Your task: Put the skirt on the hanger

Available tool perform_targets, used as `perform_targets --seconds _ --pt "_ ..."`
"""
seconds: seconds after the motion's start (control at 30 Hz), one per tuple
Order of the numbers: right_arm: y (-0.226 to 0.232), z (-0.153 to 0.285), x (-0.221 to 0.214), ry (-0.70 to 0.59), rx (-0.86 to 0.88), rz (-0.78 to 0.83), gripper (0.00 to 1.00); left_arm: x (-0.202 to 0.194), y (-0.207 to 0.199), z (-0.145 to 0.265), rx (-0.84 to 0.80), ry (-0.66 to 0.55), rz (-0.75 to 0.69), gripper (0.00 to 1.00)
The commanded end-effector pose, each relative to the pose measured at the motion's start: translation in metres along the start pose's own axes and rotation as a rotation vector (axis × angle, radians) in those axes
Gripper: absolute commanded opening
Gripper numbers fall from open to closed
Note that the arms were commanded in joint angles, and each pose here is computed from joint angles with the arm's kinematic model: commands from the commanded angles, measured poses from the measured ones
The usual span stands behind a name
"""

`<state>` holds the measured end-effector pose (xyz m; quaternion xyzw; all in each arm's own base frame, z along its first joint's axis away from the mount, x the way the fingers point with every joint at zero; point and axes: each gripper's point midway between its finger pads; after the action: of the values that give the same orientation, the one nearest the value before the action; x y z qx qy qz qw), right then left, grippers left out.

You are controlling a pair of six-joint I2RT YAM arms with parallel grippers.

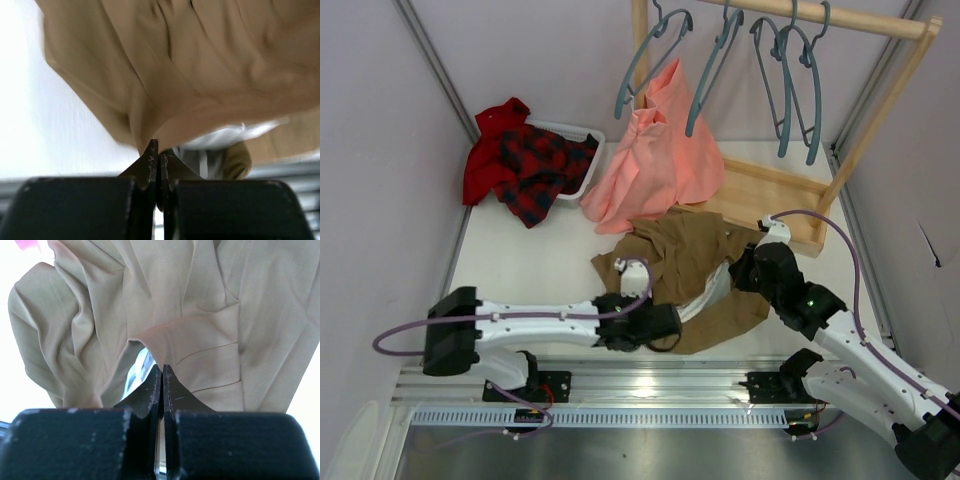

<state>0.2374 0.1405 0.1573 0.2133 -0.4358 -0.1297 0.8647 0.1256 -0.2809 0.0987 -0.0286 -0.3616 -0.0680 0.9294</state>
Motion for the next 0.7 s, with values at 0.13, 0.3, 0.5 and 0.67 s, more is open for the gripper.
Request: perform_targets --seconds 0.13,0.3,0.5,0.67 --pt "0.056 0.027 0.027 -0.021 0.225 -0.075 0.0 0.143 0.084 0.024 -0.055 -0.354 0.05 0.0" --pt "0.105 0.066 0.049 -0.06 0.397 -0.194 0.0 0.21 0.137 0.066 -0.015 -0.501 0.03 0.0" --pt "0.086 0.053 0.033 -0.073 0.287 -0.161 0.0 0.191 0.113 0.04 -0.073 -0.384 -0.135 0.0" --pt "0.069 0.022 -0.026 0.086 0.271 -0.139 0.0 0.124 0.09 -0.018 -0.158 -0.221 -0.14 0.0"
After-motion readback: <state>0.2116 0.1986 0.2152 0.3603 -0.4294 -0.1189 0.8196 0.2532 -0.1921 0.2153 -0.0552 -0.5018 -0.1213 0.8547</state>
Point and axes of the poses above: each gripper's point midway between its finger pads, its own z axis back along the fingers, its own y axis along the line the jaws close on, x = y × z, and after that the axes turned 10 degrees about -z, right-handed
